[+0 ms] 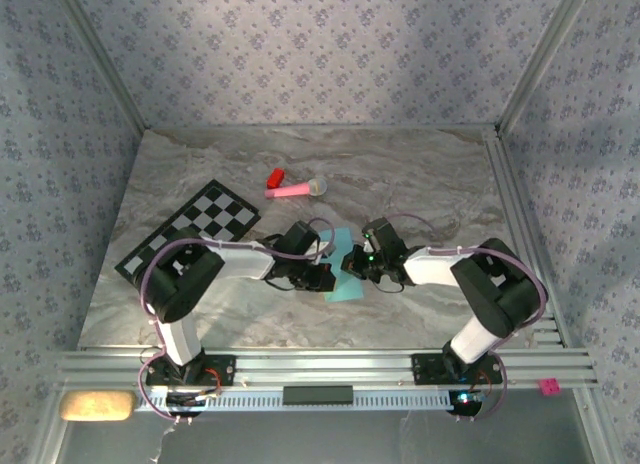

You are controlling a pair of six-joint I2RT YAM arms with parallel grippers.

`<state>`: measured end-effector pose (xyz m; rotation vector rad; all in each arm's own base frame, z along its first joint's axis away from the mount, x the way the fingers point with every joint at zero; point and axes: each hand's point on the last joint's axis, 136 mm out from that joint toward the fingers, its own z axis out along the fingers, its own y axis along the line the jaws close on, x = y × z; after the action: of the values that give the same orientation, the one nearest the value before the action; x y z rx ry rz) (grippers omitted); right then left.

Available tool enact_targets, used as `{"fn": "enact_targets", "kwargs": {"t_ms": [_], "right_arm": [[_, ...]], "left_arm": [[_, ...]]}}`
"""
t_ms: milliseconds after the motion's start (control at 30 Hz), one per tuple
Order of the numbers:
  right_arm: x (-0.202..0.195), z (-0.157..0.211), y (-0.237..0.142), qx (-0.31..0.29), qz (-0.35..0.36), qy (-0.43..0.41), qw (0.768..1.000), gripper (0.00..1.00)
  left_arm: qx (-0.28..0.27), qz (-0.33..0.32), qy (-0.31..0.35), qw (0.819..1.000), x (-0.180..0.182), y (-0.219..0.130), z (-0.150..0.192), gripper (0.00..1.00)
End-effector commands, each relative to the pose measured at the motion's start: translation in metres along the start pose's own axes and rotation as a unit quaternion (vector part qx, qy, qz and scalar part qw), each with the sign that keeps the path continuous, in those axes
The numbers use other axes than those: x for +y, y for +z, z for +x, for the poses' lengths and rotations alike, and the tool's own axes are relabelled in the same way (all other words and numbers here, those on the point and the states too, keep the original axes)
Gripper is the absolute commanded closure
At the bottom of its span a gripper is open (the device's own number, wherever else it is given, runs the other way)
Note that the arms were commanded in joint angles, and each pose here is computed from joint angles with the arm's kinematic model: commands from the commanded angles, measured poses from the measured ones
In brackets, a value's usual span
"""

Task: Fold a paper plane with a square sheet of paper (pick it up from the middle)
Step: Fold the triangle a second time at the center of the table.

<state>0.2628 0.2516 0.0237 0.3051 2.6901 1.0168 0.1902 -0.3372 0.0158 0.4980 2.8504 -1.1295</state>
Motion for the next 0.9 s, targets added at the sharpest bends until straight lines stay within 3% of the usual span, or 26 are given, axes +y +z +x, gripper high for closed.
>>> {"fn": "enact_targets", "kwargs": {"t_ms": [0, 267, 567, 867], "right_arm": [[-0.007, -0.003, -0.016, -0.017, 0.021, -0.016, 0.999, 0.98], [0.028, 0.016, -0.01, 0.029, -0.049, -0.059, 0.997, 0.98], [-0.029, 0.01, 0.006, 0.029, 0.014, -0.006, 0.999, 0.99], [-0.051, -0.021, -0.006, -0.022, 0.037, 0.026, 0.999, 0.99]], "left_arm": [[0.073, -0.101, -0.032, 0.992, 0.056, 0.004, 0.055, 1.0], [0.065, -0.098, -0.015, 0.993, 0.047, 0.001, 0.043, 1.0], [0.057, -0.098, -0.019, 0.993, 0.049, -0.005, 0.04, 1.0], [0.063, -0.106, -0.024, 0.992, 0.057, -0.003, 0.046, 1.0]]}}
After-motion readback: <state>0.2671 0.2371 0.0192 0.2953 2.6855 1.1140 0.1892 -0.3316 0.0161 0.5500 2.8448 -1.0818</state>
